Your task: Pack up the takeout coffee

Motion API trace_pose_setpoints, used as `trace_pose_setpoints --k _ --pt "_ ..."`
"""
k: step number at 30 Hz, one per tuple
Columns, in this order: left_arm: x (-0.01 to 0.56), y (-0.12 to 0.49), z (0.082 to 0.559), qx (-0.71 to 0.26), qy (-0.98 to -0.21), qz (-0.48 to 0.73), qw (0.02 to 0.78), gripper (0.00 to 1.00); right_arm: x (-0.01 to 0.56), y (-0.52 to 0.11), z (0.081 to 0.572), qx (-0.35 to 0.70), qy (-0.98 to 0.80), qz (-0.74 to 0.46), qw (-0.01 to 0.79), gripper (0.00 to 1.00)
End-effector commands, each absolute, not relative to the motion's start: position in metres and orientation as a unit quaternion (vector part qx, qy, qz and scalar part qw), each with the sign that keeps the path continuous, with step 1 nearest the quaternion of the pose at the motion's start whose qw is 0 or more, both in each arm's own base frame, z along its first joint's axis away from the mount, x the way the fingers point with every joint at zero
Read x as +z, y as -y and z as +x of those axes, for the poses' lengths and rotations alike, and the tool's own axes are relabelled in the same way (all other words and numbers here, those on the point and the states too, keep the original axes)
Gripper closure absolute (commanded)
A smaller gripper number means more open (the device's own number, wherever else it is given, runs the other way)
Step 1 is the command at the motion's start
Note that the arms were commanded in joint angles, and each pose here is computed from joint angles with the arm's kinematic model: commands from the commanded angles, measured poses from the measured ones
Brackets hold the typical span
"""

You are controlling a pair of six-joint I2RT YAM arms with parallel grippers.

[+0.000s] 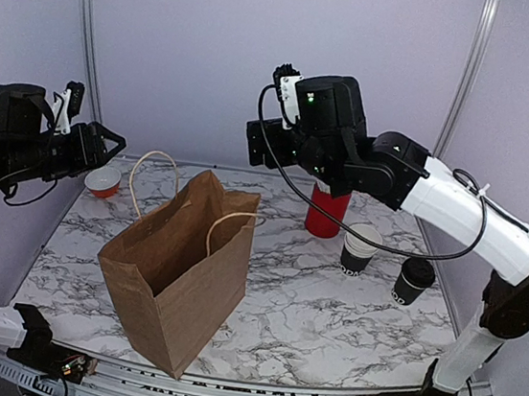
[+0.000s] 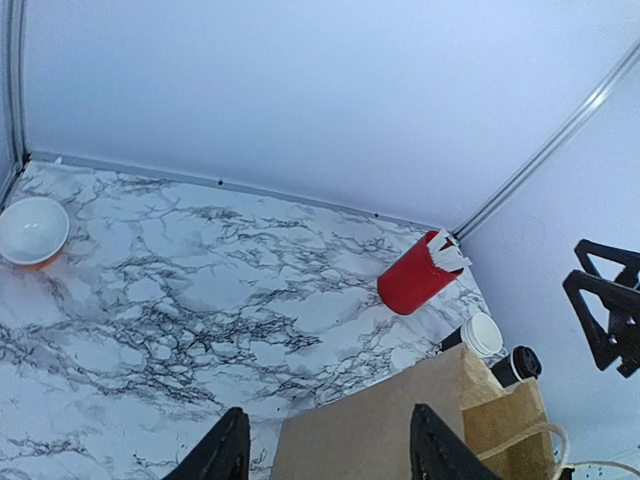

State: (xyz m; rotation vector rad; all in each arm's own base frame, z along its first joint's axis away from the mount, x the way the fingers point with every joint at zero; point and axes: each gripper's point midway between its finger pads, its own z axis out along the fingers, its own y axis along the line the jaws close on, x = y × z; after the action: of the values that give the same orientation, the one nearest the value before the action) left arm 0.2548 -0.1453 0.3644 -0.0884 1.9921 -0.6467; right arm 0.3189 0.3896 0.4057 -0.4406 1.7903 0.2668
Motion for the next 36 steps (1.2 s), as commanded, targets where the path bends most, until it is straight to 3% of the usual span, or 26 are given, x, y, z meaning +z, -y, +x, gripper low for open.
trace_pose_setpoints --k 1,9,14,20,26,36 --pt "0.373 0.168 0.234 -0.302 -0.836 0.047 0.455 0.44 0.428 -0.358 0.31 0.155 -0.765 -0.15 0.607 0.07" --pt "0.384 0.203 0.201 -0.388 -0.824 0.138 0.39 0.37 0.401 -0.285 0.298 0.152 -0.783 -0.102 0.595 0.07" --pt "0.371 0.211 0.196 -0.387 -0.831 0.156 0.368 0.3 0.384 -0.26 0.291 0.152 -0.793 -0.083 0.583 0.07" --pt "0.356 0.235 0.179 -0.376 -0.837 0.202 0.342 0.29 0.359 -0.25 0.287 0.127 -0.813 -0.084 0.562 0.07" --pt "0.326 0.234 0.188 -0.291 -0.874 0.203 0.331 0.41 0.354 -0.245 0.285 0.121 -0.817 -0.084 0.557 0.07" --pt "0.312 0.237 0.194 -0.235 -0.892 0.209 0.325 0.63 0.344 -0.239 0.28 0.114 -0.824 -0.085 0.548 0.07"
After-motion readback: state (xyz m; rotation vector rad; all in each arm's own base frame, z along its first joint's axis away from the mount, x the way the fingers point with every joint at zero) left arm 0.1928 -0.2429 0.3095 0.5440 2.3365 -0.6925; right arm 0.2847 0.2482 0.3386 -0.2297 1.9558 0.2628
